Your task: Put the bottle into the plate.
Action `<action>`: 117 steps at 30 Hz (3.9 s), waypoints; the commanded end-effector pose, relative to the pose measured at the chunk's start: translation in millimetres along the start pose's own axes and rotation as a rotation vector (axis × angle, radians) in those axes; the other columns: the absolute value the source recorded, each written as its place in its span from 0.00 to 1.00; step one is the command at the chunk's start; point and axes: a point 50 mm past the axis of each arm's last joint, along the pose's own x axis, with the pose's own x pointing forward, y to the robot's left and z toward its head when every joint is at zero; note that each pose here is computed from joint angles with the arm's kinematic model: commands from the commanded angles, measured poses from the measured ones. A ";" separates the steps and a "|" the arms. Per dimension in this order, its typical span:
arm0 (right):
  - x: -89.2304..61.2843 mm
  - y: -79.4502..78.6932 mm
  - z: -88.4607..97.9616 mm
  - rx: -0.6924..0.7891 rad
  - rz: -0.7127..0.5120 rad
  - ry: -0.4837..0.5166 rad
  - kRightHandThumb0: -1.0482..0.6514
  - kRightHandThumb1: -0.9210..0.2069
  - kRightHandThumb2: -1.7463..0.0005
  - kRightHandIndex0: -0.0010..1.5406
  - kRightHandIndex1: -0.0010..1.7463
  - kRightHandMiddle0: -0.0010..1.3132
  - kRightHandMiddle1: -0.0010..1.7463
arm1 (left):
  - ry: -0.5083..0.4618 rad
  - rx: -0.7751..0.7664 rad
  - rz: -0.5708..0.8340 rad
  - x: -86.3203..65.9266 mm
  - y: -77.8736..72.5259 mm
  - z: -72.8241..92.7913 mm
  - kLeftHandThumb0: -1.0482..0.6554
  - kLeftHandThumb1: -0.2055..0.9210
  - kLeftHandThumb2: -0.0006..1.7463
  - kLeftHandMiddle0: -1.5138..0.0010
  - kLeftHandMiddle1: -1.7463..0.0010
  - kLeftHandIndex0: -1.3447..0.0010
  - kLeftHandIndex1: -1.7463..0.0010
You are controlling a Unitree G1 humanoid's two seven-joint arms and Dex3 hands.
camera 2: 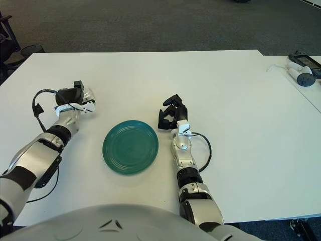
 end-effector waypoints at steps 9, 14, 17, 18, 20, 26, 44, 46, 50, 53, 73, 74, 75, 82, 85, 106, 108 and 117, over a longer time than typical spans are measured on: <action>-44.0 -17.4 -62.0 -0.030 -0.066 0.337 0.62 0.72 0.12 0.52 0.96 0.40 1.00 | -0.019 -0.028 -0.071 -17.0 -25.2 -6.7 0.61 0.37 0.82 0.61 0.02 0.57 0.00; -43.9 -17.3 -62.3 -0.032 -0.063 0.341 0.62 0.72 0.12 0.52 0.96 0.40 1.00 | -0.024 -0.012 -0.070 -17.0 -25.3 -6.5 0.61 0.38 0.80 0.59 0.07 0.56 0.00; -43.7 -16.6 -62.2 -0.029 -0.062 0.340 0.62 0.71 0.12 0.51 0.97 0.39 1.00 | -0.022 -0.011 -0.067 -16.6 -24.8 -6.5 0.61 0.37 0.78 0.54 0.07 0.56 0.07; -43.7 -16.5 -62.2 -0.029 -0.062 0.340 0.62 0.71 0.12 0.51 0.97 0.39 1.00 | -0.022 -0.010 -0.066 -16.6 -24.7 -6.4 0.61 0.37 0.78 0.54 0.06 0.55 0.09; -43.8 -16.6 -62.1 -0.027 -0.063 0.337 0.62 0.71 0.12 0.51 0.97 0.39 1.00 | -0.023 -0.016 -0.061 -16.5 -24.3 -5.3 0.61 0.37 0.78 0.53 0.03 0.54 0.14; -43.7 -16.0 -61.7 -0.024 -0.066 0.330 0.62 0.70 0.13 0.50 0.98 0.39 1.00 | -0.035 -0.034 -0.052 -15.2 -22.2 -4.8 0.61 0.38 0.77 0.58 0.05 0.54 0.08; -42.7 -14.5 -61.5 -0.030 -0.069 0.331 0.62 0.71 0.12 0.51 0.98 0.39 1.00 | -0.049 -0.032 0.056 3.2 7.5 -2.9 0.61 0.37 0.80 0.60 0.03 0.55 0.04; -42.8 -14.5 -61.6 -0.033 -0.068 0.333 0.62 0.71 0.12 0.51 0.98 0.39 1.00 | -0.066 -0.034 0.098 5.1 13.5 -1.9 0.61 0.37 0.80 0.60 0.03 0.55 0.04; -42.9 -13.4 -61.6 -0.031 -0.070 0.333 0.62 0.71 0.12 0.51 0.98 0.39 1.00 | -0.085 -0.036 0.163 7.3 22.6 0.4 0.61 0.37 0.81 0.60 0.02 0.55 0.04; -42.8 -13.2 -61.3 -0.030 -0.065 0.331 0.62 0.71 0.12 0.51 0.98 0.40 1.00 | -0.093 -0.048 0.202 9.8 31.5 3.9 0.61 0.35 0.82 0.60 0.01 0.55 0.03; -41.5 -13.3 -61.8 0.002 -0.065 0.339 0.62 0.68 0.13 0.48 0.99 0.38 1.00 | -0.329 -0.224 0.471 -14.7 113.8 40.7 0.61 0.17 0.97 0.43 0.00 0.53 0.00; -41.3 -13.0 -61.7 0.006 -0.065 0.338 0.62 0.68 0.13 0.48 0.99 0.38 1.00 | -0.342 -0.231 0.474 -16.3 115.8 42.9 0.61 0.17 0.97 0.44 0.00 0.53 0.00; -41.2 -12.8 -61.6 0.008 -0.065 0.337 0.62 0.68 0.13 0.48 1.00 0.38 1.00 | -0.356 -0.236 0.478 -17.4 117.5 44.9 0.61 0.17 0.97 0.44 0.00 0.53 0.00; -41.0 -12.8 -61.0 -0.008 -0.064 0.327 0.62 0.74 0.09 0.51 1.00 0.42 1.00 | -0.491 -0.223 0.510 -22.5 128.1 64.2 0.61 0.21 0.94 0.46 0.00 0.56 0.00; -41.0 -12.9 -61.1 -0.007 -0.064 0.327 0.62 0.75 0.08 0.52 1.00 0.42 1.00 | -0.558 -0.240 0.517 -28.1 129.9 70.7 0.61 0.24 0.93 0.47 0.00 0.58 0.00; -41.0 -17.7 -62.5 0.001 -0.085 0.335 0.62 0.76 0.07 0.52 1.00 0.43 1.00 | -1.013 -0.428 0.248 -89.0 137.6 98.3 0.61 0.34 0.85 0.53 0.01 0.64 0.00; -41.2 -17.8 -62.8 0.003 -0.091 0.340 0.62 0.75 0.08 0.52 1.00 0.43 1.00 | -1.052 -0.422 0.218 -93.6 135.4 99.1 0.61 0.35 0.84 0.53 0.01 0.64 0.00; -42.1 -17.2 -62.8 0.008 -0.099 0.343 0.62 0.73 0.10 0.51 1.00 0.41 1.00 | -1.245 -0.371 0.126 -111.2 132.2 96.1 0.61 0.35 0.84 0.53 0.02 0.65 0.00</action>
